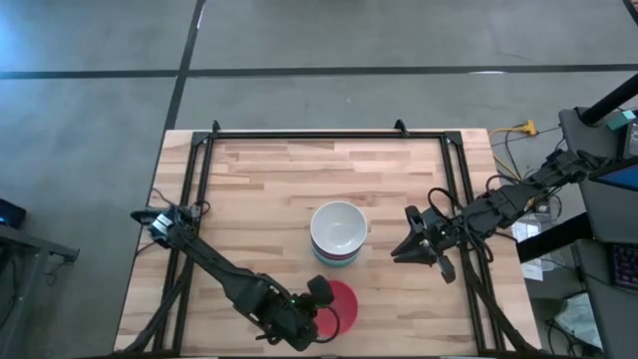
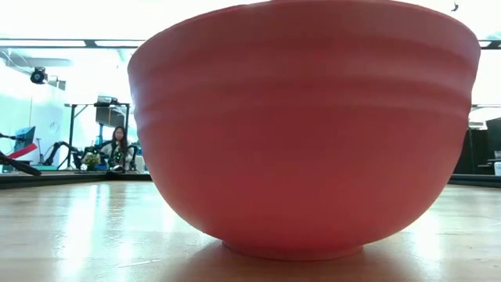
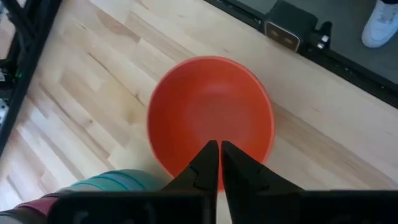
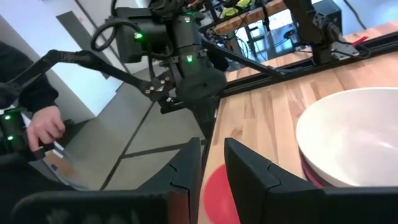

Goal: Nest bowls inside each other
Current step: Stack the orange bowl on top of the white bowl

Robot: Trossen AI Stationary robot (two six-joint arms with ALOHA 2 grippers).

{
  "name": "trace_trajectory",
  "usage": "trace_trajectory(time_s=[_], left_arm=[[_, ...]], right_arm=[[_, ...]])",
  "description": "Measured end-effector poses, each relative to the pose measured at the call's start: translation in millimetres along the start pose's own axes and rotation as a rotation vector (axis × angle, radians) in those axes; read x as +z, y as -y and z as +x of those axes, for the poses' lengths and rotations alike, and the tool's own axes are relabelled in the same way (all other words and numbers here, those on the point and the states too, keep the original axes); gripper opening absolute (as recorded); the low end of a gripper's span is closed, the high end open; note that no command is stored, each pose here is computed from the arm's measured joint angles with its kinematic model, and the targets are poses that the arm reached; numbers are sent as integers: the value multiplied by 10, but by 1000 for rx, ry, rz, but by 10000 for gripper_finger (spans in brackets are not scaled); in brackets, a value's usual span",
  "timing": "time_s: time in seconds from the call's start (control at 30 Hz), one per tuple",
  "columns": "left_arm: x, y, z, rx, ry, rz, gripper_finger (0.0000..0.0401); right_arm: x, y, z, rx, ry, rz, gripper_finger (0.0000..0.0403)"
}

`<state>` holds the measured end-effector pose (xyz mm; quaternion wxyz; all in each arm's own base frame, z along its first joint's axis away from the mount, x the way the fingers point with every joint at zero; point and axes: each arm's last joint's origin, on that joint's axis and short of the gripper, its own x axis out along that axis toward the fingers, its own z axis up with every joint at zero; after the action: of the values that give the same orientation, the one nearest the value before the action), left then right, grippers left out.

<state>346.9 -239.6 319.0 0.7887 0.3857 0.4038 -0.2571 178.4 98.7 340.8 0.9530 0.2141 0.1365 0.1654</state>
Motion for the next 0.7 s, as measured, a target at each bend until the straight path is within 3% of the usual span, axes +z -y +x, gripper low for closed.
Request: trace_trajectory(time_s=[0.17, 0.37, 0.47, 0.7], left_arm=[[-18, 9, 2, -9, -18, -2, 55], [-24, 39, 30, -67, -5, -79, 170], [-70, 104, 121, -116, -25, -60, 220], [-210, 236, 336, -166, -90, 64, 250]], right_arm=[[-9, -16, -2, 8, -4, -1, 68], [-9, -16, -1, 7, -4, -1, 68], [-9, -15, 0, 7, -4, -1, 68], [-10, -15, 0, 7, -5, -1, 67]])
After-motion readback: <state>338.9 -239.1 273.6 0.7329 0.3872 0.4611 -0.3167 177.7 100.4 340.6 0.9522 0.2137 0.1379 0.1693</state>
